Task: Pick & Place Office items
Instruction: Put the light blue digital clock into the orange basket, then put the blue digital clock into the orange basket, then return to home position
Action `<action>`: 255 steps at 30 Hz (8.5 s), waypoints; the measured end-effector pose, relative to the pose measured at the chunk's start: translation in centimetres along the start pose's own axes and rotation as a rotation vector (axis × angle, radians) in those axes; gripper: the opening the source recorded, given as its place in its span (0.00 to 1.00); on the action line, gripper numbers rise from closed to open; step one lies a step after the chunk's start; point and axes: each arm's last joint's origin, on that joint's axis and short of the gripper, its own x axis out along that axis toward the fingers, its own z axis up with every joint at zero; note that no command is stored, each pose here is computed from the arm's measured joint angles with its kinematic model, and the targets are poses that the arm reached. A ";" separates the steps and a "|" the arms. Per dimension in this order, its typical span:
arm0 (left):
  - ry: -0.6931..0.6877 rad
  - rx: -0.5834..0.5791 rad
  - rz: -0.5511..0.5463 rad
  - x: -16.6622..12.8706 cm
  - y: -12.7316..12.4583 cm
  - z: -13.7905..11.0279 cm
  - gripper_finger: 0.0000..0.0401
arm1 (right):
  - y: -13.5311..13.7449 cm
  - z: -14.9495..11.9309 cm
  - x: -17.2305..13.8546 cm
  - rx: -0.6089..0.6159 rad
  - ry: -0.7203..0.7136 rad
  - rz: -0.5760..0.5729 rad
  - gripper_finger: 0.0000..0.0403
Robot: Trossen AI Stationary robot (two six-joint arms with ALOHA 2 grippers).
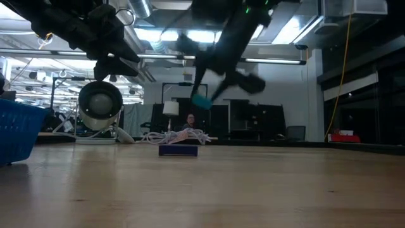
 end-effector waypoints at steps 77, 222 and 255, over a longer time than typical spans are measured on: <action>0.014 -0.021 0.016 0.0 0.1 -0.2 0.52 | -4.8 -22.1 -4.9 -0.117 0.278 -0.408 0.57; -0.094 -0.070 0.010 1.1 0.0 0.9 0.52 | -10.9 -27.0 -7.7 -0.584 0.473 -0.365 0.37; -0.278 -0.426 -0.092 -0.3 0.3 3.0 0.52 | -4.5 -23.5 -10.7 -0.761 0.213 0.083 0.75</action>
